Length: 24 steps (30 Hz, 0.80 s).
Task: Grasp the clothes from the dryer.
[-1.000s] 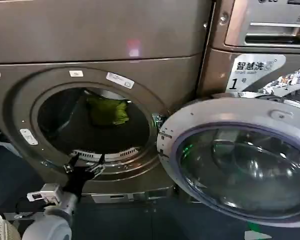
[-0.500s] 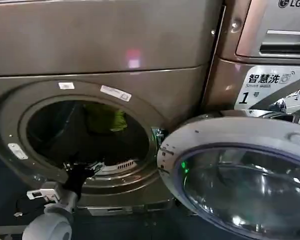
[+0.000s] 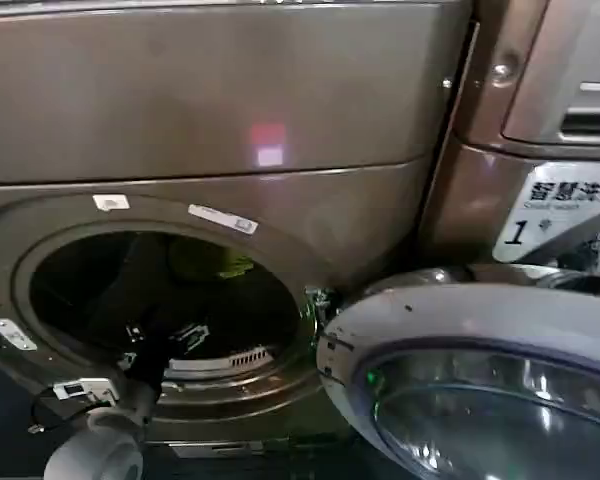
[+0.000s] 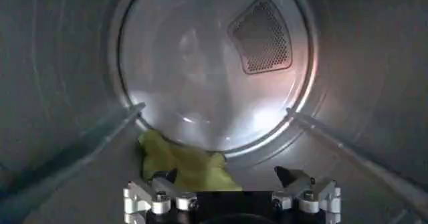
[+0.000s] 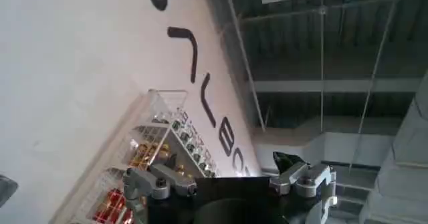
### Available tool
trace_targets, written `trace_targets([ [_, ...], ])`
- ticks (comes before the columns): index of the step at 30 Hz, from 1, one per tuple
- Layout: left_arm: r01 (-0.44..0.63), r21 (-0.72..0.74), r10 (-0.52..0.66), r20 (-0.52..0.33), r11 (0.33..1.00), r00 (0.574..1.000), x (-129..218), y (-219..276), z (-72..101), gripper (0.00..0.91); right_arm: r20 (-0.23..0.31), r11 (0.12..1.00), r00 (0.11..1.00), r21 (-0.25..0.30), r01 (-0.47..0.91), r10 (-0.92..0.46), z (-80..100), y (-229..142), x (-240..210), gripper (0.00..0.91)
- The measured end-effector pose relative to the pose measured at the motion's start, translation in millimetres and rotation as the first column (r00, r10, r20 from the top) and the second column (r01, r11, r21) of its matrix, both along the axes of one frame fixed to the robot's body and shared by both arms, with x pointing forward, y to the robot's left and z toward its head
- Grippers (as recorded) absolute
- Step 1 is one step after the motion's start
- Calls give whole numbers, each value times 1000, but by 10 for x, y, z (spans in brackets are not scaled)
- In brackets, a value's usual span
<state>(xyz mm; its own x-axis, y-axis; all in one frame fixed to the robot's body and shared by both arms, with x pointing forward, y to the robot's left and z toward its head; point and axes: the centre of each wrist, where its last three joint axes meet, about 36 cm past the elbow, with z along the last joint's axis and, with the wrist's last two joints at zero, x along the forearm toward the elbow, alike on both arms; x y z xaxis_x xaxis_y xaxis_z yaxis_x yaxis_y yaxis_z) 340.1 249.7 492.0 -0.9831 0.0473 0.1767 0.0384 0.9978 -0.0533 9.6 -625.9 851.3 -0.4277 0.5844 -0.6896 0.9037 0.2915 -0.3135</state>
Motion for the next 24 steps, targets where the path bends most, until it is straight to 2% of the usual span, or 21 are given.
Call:
trace_targets([
  [9, -10, -26, 11, 34, 1000, 999, 382, -20, -37, 907, -4, 1000, 1000, -7, 3, -3, 28, 36, -26, 907],
  [24, 7, -24, -6, 35, 1000, 999, 1406, -120, -158, 907, -2, 1000, 1000, -24, 2, -2, 119, 105, -76, 907],
])
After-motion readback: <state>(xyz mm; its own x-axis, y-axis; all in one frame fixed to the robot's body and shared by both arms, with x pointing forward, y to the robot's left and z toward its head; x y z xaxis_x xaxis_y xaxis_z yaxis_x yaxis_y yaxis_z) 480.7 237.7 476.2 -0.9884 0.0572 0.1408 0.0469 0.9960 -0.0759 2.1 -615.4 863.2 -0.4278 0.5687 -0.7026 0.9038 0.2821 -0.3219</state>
